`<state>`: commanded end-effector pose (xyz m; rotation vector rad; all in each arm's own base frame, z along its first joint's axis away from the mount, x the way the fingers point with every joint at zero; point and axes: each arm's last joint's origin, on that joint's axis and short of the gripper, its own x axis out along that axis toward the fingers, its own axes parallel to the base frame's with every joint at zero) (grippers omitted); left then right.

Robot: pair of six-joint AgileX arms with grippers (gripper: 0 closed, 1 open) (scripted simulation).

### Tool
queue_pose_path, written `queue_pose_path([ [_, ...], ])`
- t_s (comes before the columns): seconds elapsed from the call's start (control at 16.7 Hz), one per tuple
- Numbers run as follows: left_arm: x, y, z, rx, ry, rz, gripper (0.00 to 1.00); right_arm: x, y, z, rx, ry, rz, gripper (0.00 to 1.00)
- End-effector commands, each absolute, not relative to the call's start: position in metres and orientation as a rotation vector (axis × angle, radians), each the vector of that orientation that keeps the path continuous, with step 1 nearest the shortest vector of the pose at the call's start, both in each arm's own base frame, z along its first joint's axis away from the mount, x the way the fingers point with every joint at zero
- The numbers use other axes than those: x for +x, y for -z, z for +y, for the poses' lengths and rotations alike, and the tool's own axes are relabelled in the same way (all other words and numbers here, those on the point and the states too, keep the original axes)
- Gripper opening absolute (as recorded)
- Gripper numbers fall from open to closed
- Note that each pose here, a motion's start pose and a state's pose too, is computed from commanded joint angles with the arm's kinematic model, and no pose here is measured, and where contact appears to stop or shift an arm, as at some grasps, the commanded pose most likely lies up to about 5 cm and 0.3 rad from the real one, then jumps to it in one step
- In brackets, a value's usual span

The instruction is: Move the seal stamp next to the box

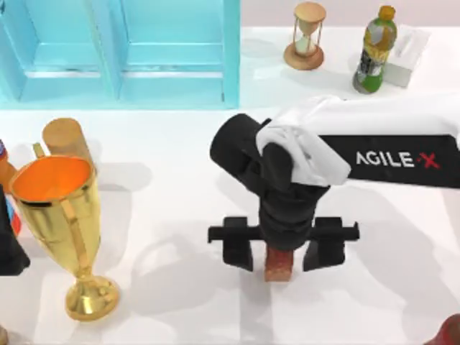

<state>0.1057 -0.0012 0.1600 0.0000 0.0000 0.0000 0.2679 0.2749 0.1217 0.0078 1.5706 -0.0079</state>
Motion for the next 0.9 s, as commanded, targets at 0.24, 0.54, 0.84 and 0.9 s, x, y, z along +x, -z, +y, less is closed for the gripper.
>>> queue_pose_path([
  [0.24,0.1057,-0.16,-0.0012,0.0,0.0,0.0,1.0,0.2679,-0.1217,0.2749,0.008,0.008,1.571,0.25],
  [0.54,0.1057,-0.16,-0.0012,0.0,0.0,0.0,1.0,0.2679,-0.1217,0.2749,0.008,0.008,1.571,0.0],
  [0.84,0.1057,-0.16,-0.0012,0.0,0.0,0.0,1.0,0.2679,-0.1217,0.2749,0.008,0.008,1.571,0.0],
  [0.9,0.1057,-0.16,-0.0012,0.0,0.0,0.0,1.0,0.2679,-0.1217,0.2749,0.008,0.008,1.571,0.0],
])
